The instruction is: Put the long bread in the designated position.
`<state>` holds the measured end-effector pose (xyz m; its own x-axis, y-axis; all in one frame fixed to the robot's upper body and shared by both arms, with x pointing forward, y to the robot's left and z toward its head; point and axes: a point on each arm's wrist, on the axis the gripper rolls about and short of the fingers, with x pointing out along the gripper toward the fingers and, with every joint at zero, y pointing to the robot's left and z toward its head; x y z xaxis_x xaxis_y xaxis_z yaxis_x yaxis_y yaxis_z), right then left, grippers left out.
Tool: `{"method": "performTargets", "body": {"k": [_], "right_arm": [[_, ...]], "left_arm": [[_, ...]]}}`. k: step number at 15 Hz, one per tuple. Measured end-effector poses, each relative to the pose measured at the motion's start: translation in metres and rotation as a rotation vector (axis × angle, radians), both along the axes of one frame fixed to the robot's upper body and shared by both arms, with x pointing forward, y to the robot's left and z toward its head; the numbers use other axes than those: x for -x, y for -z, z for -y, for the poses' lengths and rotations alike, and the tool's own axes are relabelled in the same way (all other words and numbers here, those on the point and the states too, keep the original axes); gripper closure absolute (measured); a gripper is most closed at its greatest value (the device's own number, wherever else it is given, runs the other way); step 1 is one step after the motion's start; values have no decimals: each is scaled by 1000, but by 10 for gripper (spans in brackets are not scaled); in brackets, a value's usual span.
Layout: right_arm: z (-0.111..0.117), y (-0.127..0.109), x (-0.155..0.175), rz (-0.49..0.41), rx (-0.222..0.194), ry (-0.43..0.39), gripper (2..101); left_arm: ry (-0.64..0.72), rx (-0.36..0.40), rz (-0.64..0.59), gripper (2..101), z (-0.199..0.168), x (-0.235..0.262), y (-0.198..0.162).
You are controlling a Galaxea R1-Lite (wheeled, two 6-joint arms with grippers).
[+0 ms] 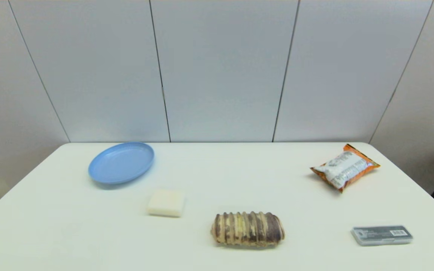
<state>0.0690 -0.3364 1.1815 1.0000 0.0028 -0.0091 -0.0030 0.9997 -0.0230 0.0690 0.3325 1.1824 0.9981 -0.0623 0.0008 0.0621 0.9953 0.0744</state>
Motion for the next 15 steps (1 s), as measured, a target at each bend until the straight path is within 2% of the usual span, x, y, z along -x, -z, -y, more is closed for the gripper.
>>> {"method": "performTargets", "body": {"k": [7,10,15], "right_arm": [[0,0,0,0,0,0,49],[0,0,0,1,0,0,49],[0,0,0,0,0,0,49]], "left_arm": [[21,-57,-25,53,0,-4,-13],[70,-129,-72,53,2,-13,-45],[185,-302,-286,53,4,-61,-120]]}}
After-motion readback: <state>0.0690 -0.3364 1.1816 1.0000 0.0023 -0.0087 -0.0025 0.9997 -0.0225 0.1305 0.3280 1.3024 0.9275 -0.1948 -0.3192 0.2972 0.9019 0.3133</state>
